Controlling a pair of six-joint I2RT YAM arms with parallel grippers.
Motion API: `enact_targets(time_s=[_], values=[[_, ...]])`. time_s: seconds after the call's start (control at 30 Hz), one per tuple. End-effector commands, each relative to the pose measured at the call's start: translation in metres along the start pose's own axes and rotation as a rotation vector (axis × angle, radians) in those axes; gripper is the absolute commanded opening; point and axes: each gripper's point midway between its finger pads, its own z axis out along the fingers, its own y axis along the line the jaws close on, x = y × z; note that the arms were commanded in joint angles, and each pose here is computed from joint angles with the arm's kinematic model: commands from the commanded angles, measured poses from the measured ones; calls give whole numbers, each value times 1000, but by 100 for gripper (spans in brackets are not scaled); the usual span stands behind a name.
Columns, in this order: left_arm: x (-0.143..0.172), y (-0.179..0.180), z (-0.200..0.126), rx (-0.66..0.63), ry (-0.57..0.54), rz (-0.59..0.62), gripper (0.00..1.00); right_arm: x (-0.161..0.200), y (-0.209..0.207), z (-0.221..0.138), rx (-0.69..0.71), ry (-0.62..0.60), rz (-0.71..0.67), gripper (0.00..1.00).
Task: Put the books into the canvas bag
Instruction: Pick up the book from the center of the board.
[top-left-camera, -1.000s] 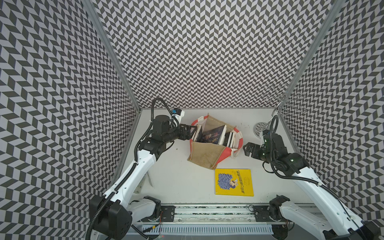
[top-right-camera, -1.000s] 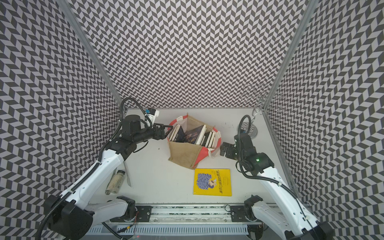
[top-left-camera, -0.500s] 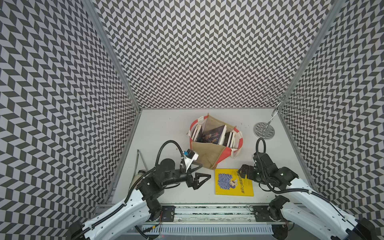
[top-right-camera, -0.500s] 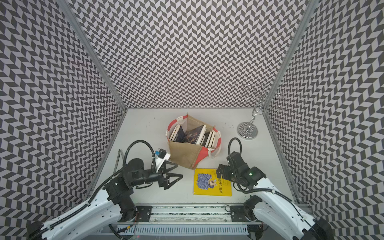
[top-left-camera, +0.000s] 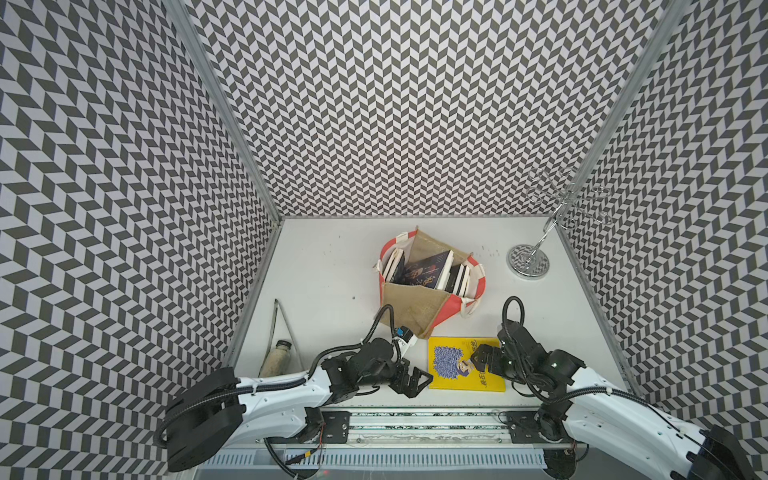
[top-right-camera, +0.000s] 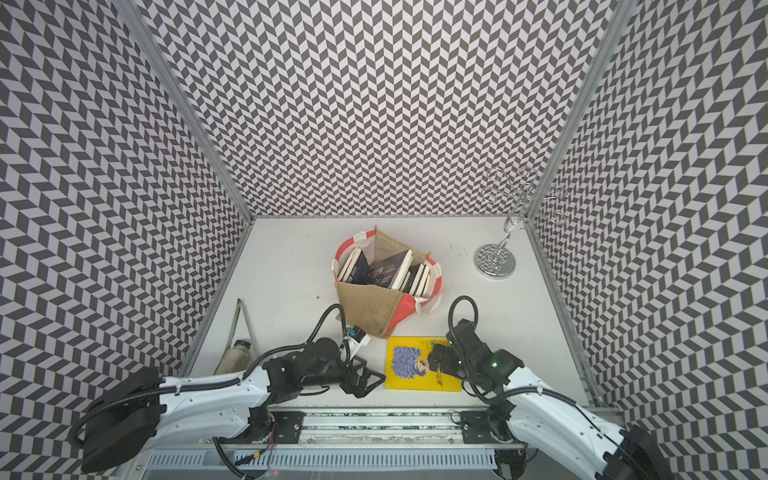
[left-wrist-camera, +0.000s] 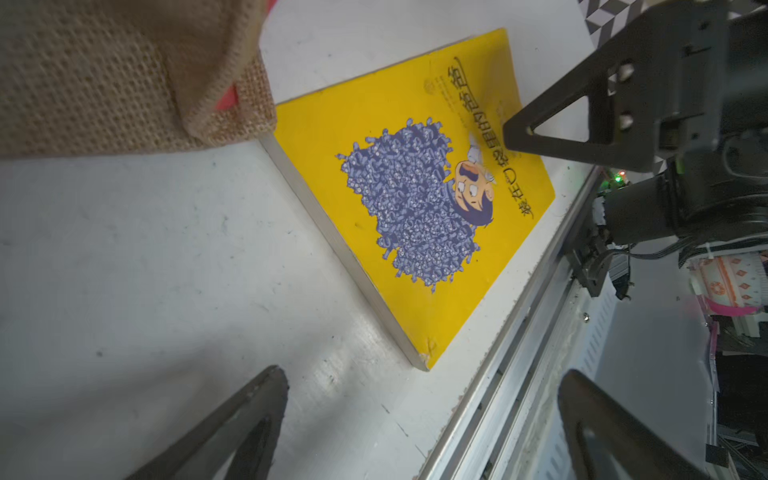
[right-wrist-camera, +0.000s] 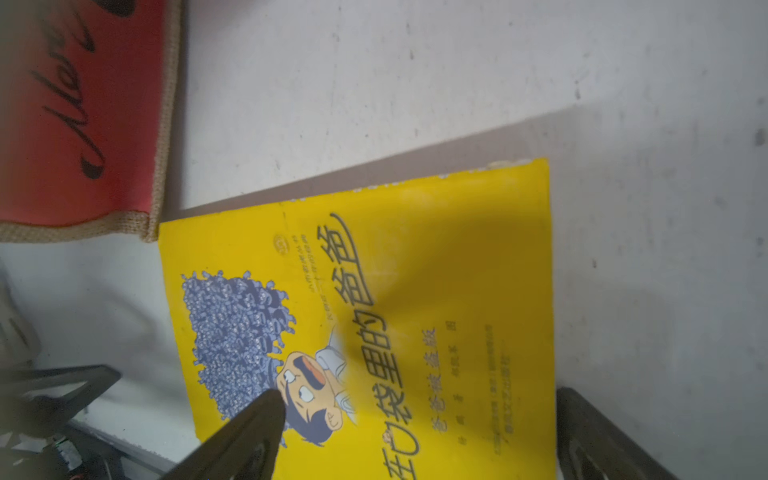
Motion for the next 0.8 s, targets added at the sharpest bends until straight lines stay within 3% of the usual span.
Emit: enact_targets(time_s=[0.0, 0.23, 0.43, 0.57, 0.77], values=[[-17, -8, 8, 38, -18, -32, 99, 16, 18, 7, -120, 58, -38, 99], [-8, -2, 26, 77, 68, -72, 100, 42, 45, 9, -334, 133, -145, 100], [-4, -3, 28, 89, 90, -74, 97, 39, 71, -6, -512, 71, -199, 87], [-4, -6, 25, 102, 86, -74, 83, 39, 74, -8, -549, 55, -185, 61], [-2, -9, 27, 128, 102, -72, 64, 38, 84, -15, -616, 50, -190, 36]])
